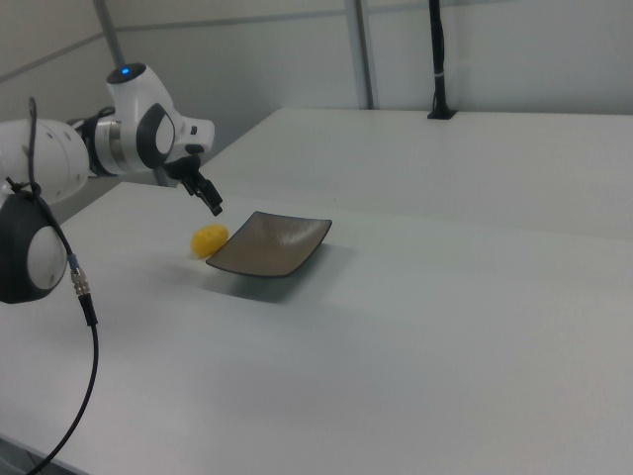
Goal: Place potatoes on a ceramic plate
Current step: 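Move the open gripper over the yellow potato beside the plate, then lower the gripper and close it around the yellow potato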
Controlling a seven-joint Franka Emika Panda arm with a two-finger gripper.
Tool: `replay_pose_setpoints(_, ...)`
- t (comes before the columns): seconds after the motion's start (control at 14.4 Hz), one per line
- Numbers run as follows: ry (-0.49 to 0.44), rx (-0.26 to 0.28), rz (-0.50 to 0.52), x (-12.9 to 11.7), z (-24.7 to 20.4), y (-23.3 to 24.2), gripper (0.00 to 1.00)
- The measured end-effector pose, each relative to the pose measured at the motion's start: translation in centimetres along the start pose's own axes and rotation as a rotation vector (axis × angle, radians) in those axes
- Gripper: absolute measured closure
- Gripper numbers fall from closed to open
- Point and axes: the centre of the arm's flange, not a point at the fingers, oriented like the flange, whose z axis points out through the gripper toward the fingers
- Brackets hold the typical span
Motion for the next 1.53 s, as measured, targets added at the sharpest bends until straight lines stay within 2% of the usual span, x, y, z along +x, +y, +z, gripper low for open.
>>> replay_pose_setpoints(0.14, 0.021, 0.002, -0.011, -0.4, 3.2, -1.3, 0.0)
replay_pose_setpoints(0.42, 0.032, 0.021, -0.035, -2.1, 6.8, -3.2, 0.0)
replay_pose_setpoints(0.9, 0.105, -0.008, -0.062, -3.7, 10.5, -4.0, 0.0)
replay_pose_setpoints(1.32, 0.109, -0.032, -0.095, -4.5, 12.9, -3.9, 0.0)
replay_pose_setpoints(1.39, 0.111, -0.036, -0.106, -4.8, 13.1, -4.1, 0.02)
replay_pose_setpoints(1.46, 0.117, -0.041, -0.118, -4.9, 13.2, -4.3, 0.08)
replay_pose_setpoints(1.53, 0.123, -0.046, -0.127, -5.1, 13.2, -4.4, 0.19)
